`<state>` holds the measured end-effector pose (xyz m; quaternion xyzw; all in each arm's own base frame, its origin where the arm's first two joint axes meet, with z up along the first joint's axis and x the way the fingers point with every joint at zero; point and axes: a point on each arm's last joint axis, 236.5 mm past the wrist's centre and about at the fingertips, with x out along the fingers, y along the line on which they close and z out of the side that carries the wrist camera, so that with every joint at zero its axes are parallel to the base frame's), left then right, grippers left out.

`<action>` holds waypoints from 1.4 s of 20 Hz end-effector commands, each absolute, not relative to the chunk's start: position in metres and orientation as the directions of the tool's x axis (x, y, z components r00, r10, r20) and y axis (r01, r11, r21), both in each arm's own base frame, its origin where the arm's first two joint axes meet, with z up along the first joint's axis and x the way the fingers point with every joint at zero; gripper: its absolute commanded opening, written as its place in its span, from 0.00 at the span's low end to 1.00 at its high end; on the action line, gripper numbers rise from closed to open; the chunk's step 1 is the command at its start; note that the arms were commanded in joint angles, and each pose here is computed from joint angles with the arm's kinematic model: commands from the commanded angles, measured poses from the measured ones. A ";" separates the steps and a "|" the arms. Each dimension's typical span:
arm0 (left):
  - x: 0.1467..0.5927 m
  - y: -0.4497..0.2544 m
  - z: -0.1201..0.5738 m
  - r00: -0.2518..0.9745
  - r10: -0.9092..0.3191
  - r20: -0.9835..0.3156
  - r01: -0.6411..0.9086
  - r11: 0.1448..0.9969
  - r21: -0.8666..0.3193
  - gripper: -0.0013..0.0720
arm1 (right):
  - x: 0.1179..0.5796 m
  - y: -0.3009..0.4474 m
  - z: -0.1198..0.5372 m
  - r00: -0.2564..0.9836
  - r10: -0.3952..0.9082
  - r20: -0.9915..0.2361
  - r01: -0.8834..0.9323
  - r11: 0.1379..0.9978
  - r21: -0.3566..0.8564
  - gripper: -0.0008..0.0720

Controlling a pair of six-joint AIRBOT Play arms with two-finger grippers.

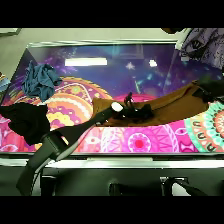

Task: Fold the clothes and pants, and hang the long-sleeved shirts on hangers.

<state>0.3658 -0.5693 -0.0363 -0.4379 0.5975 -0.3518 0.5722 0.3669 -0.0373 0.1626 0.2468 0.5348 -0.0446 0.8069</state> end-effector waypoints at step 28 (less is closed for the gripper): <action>0.469 -0.041 0.126 0.390 -0.289 -0.874 -0.097 0.931 -0.351 0.04 | 0.418 0.364 0.016 0.335 0.505 -0.795 0.207 0.784 0.585 0.10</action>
